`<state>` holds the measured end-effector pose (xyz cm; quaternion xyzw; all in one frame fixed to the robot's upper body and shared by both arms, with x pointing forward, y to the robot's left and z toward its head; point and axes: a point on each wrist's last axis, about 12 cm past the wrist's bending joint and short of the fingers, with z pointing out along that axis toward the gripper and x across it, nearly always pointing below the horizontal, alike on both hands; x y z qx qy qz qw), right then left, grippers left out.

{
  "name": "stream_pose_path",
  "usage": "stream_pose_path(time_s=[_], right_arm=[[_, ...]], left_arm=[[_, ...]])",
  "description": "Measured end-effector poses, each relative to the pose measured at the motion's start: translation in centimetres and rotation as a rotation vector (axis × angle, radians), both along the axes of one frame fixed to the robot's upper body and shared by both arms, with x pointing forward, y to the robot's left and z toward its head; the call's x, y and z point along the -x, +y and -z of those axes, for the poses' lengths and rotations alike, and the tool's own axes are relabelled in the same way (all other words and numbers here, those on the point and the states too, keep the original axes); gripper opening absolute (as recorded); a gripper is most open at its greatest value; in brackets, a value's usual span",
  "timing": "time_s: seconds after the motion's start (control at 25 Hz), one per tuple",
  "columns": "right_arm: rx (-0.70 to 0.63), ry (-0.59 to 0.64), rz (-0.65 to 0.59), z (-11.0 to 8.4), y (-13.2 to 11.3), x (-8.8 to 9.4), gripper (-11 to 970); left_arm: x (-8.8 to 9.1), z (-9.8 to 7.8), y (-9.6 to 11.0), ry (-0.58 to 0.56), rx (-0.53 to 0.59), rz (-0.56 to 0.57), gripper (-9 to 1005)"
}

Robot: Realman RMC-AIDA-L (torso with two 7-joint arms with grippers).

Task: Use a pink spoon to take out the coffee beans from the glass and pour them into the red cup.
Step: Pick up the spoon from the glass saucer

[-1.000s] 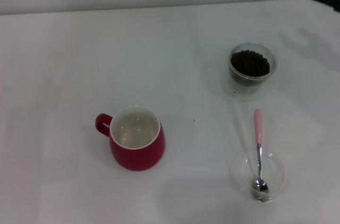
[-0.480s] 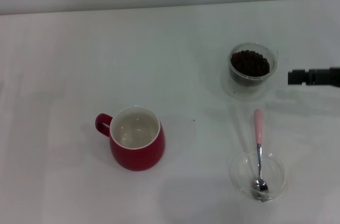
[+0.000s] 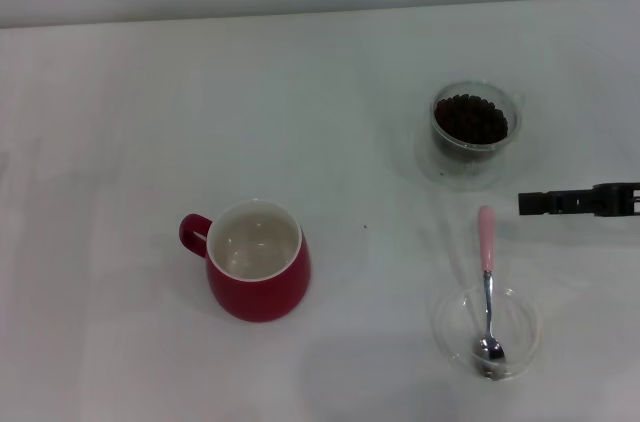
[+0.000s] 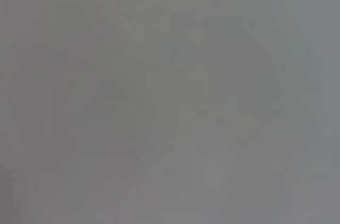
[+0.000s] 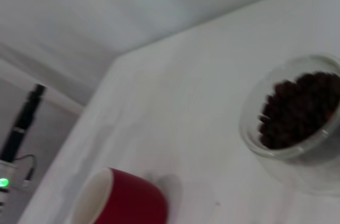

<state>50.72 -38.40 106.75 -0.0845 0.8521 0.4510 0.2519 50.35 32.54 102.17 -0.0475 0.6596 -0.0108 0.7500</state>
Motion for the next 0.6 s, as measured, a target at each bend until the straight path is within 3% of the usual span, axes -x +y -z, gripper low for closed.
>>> stream_pose_path(time_s=[0.36, 0.6], right_arm=[[0.015, 0.039, 0.047, 1.5, 1.5, -0.4, 870], [-0.006, 0.152, 0.121, 2.1, 1.6, -0.3, 870]], left_arm=[[-0.2, -0.1, -0.2, -0.005, 0.002, 0.006, 892], [-0.6, -0.3, -0.6, -0.013, 0.008, 0.015, 891]])
